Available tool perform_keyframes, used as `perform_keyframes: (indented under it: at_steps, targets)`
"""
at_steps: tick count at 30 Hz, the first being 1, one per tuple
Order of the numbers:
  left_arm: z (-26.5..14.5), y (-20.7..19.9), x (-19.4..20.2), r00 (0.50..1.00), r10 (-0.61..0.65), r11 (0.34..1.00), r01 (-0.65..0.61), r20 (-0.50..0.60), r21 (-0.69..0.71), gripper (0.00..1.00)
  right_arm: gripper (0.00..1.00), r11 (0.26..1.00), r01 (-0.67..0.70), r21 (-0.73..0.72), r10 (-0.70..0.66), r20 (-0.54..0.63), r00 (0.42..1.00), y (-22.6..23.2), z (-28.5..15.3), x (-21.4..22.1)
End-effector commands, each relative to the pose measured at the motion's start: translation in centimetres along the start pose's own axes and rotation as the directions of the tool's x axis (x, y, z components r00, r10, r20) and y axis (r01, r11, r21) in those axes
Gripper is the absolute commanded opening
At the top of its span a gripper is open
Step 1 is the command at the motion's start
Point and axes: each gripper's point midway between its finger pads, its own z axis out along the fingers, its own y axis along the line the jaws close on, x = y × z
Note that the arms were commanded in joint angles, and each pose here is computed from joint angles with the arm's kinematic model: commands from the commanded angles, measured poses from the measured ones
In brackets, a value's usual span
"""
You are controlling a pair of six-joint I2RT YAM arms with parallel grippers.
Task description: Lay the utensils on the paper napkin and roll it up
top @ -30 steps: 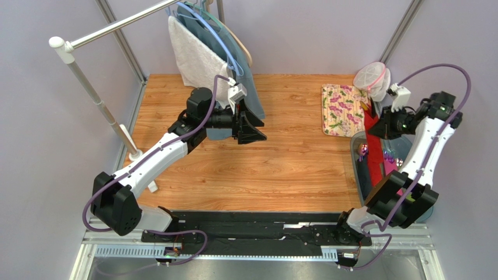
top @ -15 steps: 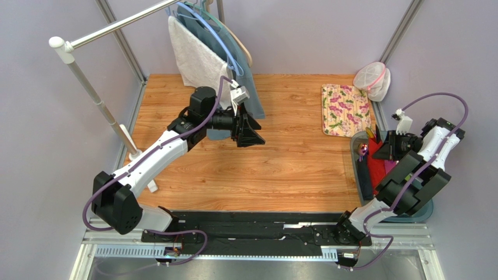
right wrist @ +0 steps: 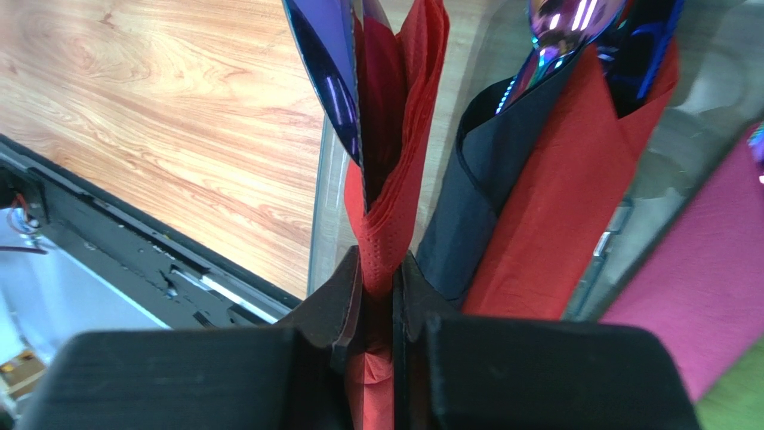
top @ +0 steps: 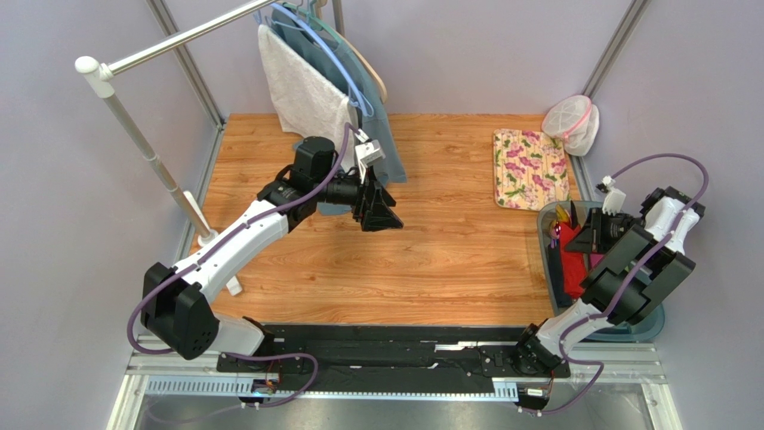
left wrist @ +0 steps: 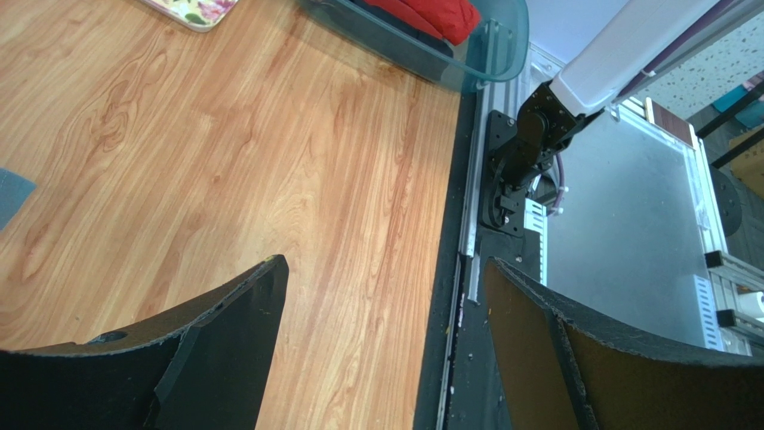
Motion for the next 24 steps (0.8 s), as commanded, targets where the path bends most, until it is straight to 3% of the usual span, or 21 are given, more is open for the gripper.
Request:
perform_keyframes:
  at_steps: [1, 24]
  targets:
    - [-0.1, -0.3, -1.1, 0.999, 0.05, 0.999, -0.05, 0.009, 0.011, 0.88, 0.0, 0.977, -0.163, -0.133, 0.157, -0.056, 0.986, 3.6, 0.2, 1.9]
    - [0.1, 0.2, -0.8, 0.999, 0.04, 0.999, -0.04, -0.001, 0.0, 0.88, 0.0, 0.96, -0.21, -0.186, 0.2, -0.071, 0.977, 1.3, 4.1, 3.0]
